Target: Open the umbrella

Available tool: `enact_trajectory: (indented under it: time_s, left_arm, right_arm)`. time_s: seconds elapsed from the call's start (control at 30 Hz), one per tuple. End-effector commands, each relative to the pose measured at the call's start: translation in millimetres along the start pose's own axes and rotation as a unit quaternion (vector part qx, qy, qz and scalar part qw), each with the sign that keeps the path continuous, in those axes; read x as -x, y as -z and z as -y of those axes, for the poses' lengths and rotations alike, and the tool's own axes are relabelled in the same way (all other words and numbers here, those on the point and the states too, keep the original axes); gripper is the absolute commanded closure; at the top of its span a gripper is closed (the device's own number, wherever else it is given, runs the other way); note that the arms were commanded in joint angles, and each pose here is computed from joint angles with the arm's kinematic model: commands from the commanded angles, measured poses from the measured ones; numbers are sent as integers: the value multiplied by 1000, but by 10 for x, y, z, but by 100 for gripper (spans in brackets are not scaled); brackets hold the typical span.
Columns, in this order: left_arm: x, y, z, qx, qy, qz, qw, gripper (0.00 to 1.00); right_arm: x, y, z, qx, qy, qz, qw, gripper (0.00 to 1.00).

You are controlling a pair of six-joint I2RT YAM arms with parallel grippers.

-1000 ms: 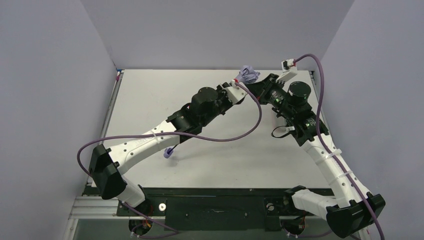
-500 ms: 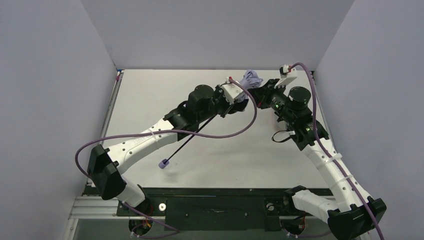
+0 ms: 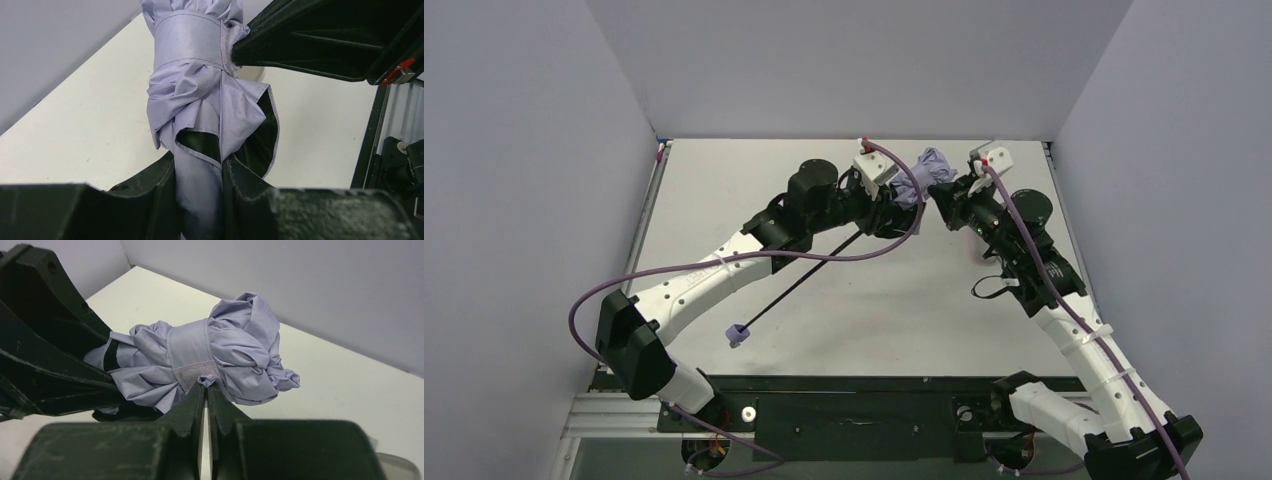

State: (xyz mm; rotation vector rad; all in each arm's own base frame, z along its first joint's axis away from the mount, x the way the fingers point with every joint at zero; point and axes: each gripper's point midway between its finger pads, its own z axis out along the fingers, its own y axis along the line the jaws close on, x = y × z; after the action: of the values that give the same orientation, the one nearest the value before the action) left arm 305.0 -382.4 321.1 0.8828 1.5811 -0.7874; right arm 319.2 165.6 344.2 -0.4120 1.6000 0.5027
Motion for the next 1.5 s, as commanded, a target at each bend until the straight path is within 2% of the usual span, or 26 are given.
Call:
enact_trajectory:
  time_s: [0.0, 0.27, 0.5, 0.53, 0.57, 0.6, 0.67, 0.73, 0.9, 1.17, 1.37, 1.4, 1.43, 1.47]
  left_arm:
    - [1075, 386, 240, -47, -20, 156, 987, 100]
    - [1034, 349, 135, -42, -2, 149, 988, 100]
    - [987, 311, 115, -41, -5, 143, 989, 100]
    - [987, 309, 94, -38, -5, 142, 989, 100]
    - [973, 302, 84, -38, -4, 140, 989, 100]
    - [968, 303, 59, -35, -4, 139, 990, 100]
    - [963, 305, 4, -30, -2, 138, 990, 100]
    - [939, 288, -50, -28, 0, 135, 990, 100]
    - [868, 252, -121, -29, -2, 123, 992, 100]
    - [702, 230, -220, -24, -44, 100, 994, 100]
    - [595, 264, -92, -75, -69, 88, 991, 100]
    - [585, 278, -43, -91, -82, 88, 989, 100]
    - [555, 291, -15, -99, -86, 85, 988, 100]
    - [540, 302, 34, -115, -100, 85, 985, 100]
  right_arm:
    - [-242, 97, 367, -68, 99, -40, 992, 100]
    - [-432, 277, 327, -41, 170, -65, 982, 100]
    - [-419, 341, 291, -35, 138, -64, 988, 99]
    - [-393, 353, 299, -40, 120, -64, 990, 84]
    - [-380, 361, 308, -43, 110, -64, 991, 75]
    - [-340, 376, 331, -50, 92, -60, 993, 59]
    - [-348, 421, 397, -65, 64, -64, 994, 45]
    - [-394, 462, 489, -80, 48, -71, 993, 41]
    - [-456, 516, 555, -79, 7, -82, 993, 40]
    - [-396, 564, 622, -78, -28, -81, 993, 38]
    - [-79, 406, 268, 60, -67, -84, 992, 38]
    - [54, 406, 154, 96, -58, -77, 991, 38]
    - [-4, 388, 126, 110, -65, -94, 987, 38]
    - [102, 404, 43, 137, -40, -89, 986, 38]
